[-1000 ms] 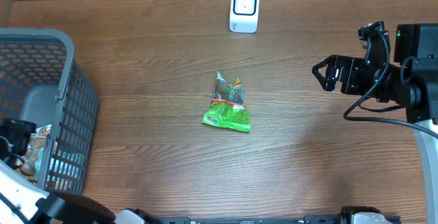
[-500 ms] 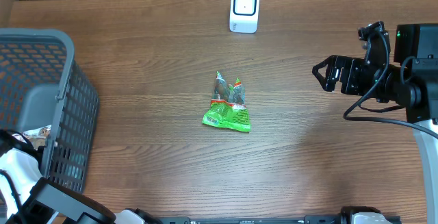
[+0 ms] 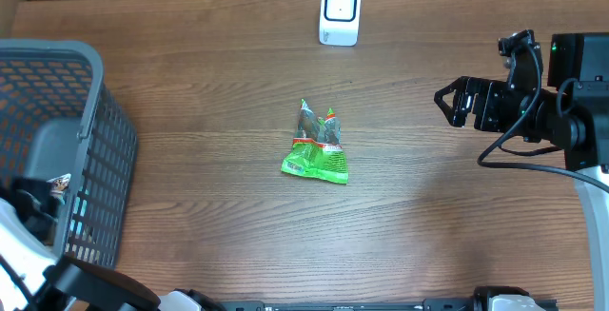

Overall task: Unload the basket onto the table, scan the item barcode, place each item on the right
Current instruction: 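Move a light-blue packet from the basket beside the green one with left gripper, then reach the left gripper into the basket and grasp the dried mushroom bag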

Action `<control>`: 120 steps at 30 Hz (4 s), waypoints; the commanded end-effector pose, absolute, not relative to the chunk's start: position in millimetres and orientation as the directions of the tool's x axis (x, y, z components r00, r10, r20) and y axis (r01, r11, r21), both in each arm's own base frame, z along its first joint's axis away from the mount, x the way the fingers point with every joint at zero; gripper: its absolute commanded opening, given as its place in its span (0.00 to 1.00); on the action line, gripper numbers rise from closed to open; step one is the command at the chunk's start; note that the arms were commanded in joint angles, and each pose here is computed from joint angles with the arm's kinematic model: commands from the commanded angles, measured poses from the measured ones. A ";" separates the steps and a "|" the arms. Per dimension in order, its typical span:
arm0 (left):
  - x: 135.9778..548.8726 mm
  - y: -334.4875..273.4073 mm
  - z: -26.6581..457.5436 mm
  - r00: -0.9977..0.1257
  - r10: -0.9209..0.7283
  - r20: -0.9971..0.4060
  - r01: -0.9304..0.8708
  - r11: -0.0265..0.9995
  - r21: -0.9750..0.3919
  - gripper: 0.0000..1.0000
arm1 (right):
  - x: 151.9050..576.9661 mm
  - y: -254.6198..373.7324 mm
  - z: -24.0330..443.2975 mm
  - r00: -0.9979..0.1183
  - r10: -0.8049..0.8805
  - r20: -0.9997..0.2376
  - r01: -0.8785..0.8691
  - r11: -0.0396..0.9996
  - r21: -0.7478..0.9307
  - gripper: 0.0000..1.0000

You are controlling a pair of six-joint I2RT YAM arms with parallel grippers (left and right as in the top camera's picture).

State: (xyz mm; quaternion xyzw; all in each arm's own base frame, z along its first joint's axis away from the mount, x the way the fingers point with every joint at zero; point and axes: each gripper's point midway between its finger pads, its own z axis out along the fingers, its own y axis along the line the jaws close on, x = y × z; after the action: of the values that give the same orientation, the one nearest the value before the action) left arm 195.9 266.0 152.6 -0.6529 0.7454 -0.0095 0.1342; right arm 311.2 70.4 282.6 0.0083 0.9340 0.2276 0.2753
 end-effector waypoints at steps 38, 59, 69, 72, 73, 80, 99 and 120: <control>363.9 -151.2 63.4 -0.992 0.019 0.127 0.001 0.990 -0.140 0.66 | 313.2 71.1 294.5 -0.826 0.136 -0.548 -0.133 0.896 0.423 1.00; 265.2 139.3 383.5 -0.514 -0.650 -0.560 -0.716 0.684 -0.137 0.66 | 313.0 71.2 294.3 -0.826 0.136 -0.547 -0.133 0.896 0.423 1.00; 192.6 243.3 274.0 -0.226 -0.901 -0.371 -0.974 0.223 0.052 0.76 | 313.0 71.2 294.2 -0.826 0.136 -0.547 -0.133 0.896 0.423 1.00; 176.8 262.2 243.4 -0.154 -0.928 -0.340 -0.988 0.138 0.070 0.77 | 312.2 71.2 293.6 -0.829 0.136 -0.543 -0.131 0.896 0.424 1.00; 173.7 265.1 236.7 -0.133 -0.933 -0.334 -0.991 0.117 0.069 0.77 | 312.1 71.2 293.5 -0.829 0.136 -0.542 -0.131 0.896 0.424 1.00; 158.5 272.3 154.2 -0.104 -0.950 -0.293 -0.987 0.062 0.148 0.80 | 314.5 71.1 286.7 -0.840 0.136 -0.526 -0.122 0.896 0.427 1.00; 203.7 329.2 119.2 -0.489 -0.762 -0.425 -0.870 0.463 0.171 0.97 | 320.6 71.0 253.9 -0.903 0.135 -0.408 -0.064 0.896 0.439 1.00; 203.9 290.9 37.4 -0.498 -0.862 -0.095 -0.867 0.492 0.082 0.04 | 322.4 71.0 254.9 -0.899 0.133 -0.417 -0.071 0.896 0.438 1.00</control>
State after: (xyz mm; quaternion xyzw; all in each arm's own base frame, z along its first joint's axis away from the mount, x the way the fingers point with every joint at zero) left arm 196.4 305.4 52.1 -0.4901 0.8638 0.1124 0.0321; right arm 320.1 70.2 250.2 0.0228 0.9496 0.2267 0.2154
